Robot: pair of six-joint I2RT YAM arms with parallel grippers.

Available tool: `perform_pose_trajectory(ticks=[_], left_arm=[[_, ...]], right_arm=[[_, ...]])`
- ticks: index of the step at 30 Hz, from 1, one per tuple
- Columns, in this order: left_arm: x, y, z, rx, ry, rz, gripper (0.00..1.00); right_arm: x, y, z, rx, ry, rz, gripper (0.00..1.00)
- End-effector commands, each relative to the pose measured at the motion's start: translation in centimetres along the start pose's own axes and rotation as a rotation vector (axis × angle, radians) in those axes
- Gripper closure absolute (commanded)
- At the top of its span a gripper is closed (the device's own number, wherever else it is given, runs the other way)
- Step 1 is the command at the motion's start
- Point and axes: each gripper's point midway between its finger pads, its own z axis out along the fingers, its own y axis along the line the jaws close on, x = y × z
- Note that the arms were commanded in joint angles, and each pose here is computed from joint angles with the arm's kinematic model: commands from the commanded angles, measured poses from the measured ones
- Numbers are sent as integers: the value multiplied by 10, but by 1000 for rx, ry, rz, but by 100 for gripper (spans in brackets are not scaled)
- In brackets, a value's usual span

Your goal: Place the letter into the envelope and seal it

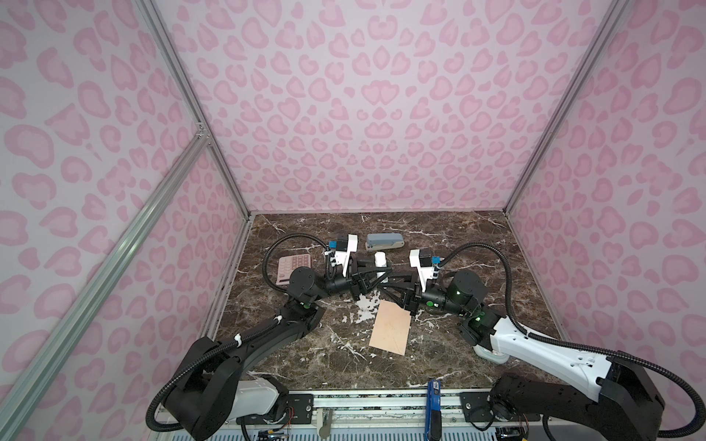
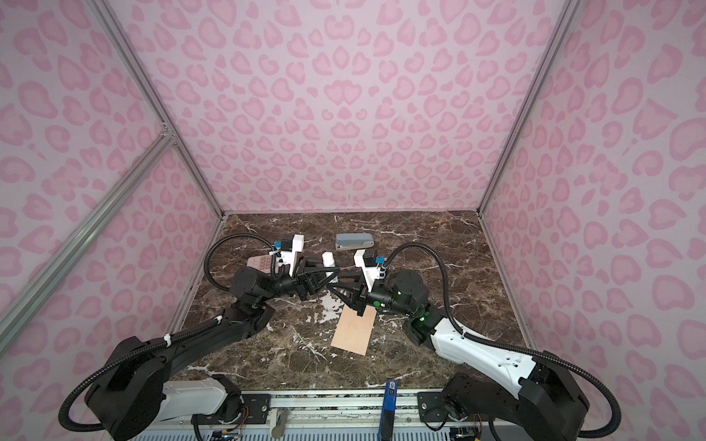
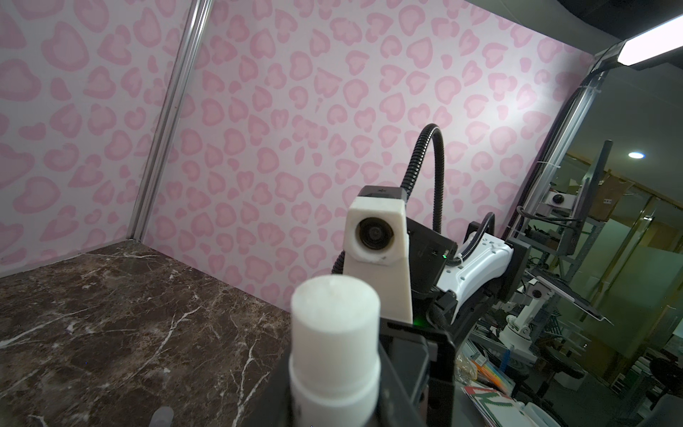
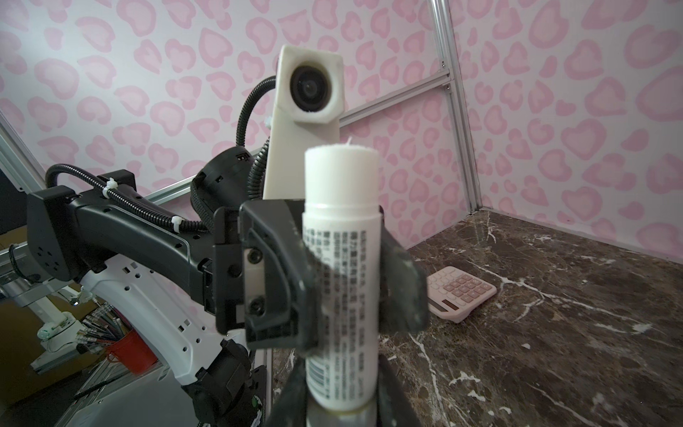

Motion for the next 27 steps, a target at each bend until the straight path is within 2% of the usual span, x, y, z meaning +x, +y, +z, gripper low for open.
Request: perform_pose_trajectory(ticks=[1, 6, 13, 18, 27], left_arm=[[-9, -7, 1, 26, -29, 40, 96], [-7, -4, 0, 10, -31, 40, 96], [-2, 4, -2, -76, -15, 64, 96], [0, 10, -2, -183, -5, 109, 96], [-3, 7, -2, -272, -38, 150, 96]], right_arm=[[-6, 3, 0, -9, -22, -29, 77], [-8, 0, 0, 10, -24, -31, 79], [-8, -16, -3, 133, 4, -68, 83], [-7, -23, -2, 216, 35, -132, 83], [-15, -32, -3, 420, 53, -286, 85]])
